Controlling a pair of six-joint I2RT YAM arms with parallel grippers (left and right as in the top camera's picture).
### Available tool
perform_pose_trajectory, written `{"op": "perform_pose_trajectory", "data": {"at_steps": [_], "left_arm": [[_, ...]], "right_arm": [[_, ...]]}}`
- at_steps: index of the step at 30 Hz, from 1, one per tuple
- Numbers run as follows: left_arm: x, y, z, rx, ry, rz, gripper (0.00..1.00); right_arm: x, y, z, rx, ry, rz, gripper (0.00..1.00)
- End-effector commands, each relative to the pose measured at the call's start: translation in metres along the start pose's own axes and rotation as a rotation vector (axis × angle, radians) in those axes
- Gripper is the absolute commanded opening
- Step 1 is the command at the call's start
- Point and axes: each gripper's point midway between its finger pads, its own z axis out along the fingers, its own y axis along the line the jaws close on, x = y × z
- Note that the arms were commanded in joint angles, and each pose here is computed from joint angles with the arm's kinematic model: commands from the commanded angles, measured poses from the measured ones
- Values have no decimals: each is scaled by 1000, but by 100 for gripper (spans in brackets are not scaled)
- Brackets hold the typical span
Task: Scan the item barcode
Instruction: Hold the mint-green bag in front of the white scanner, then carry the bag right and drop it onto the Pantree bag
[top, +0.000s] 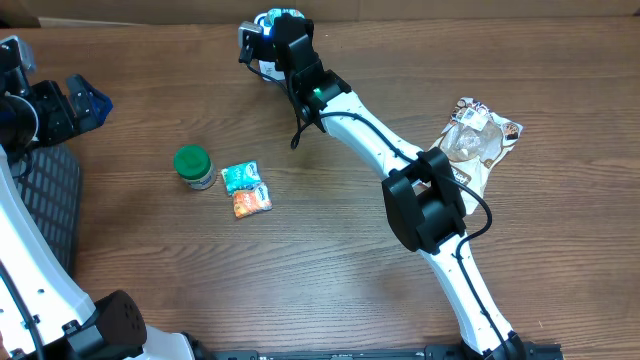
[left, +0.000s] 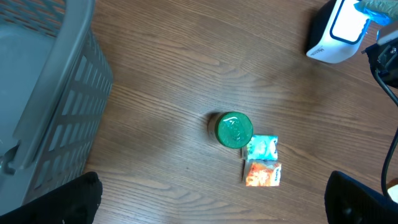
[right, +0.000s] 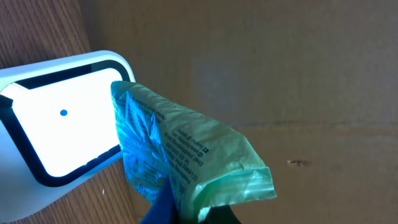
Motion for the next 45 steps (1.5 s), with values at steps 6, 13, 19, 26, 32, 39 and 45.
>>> {"op": "perform_pose_trajectory", "data": {"at_steps": [6, 13, 19, 26, 32, 39, 45], "left_arm": [[-1, 1, 3, -2, 6, 14, 100], [-1, 1, 3, -2, 6, 14, 100], [-1, 1, 3, -2, 6, 14, 100], [-1, 1, 3, -2, 6, 14, 100], [-1, 1, 3, -2, 6, 14, 99], [-1, 1, 3, -2, 6, 14, 100], [-1, 1, 3, -2, 6, 14, 100]], "right_arm": [[-14, -65, -29, 90, -43, 332, 4], [-9, -121, -93, -8, -24, 626, 4], [9, -152, -188, -257, -3, 977, 4], [80, -137, -269, -597, 205, 1347, 4], [157, -90, -284, -795, 503, 1492, 4], [237, -33, -266, -797, 746, 1615, 4], [294, 28, -258, -769, 910, 1760, 4]]}}
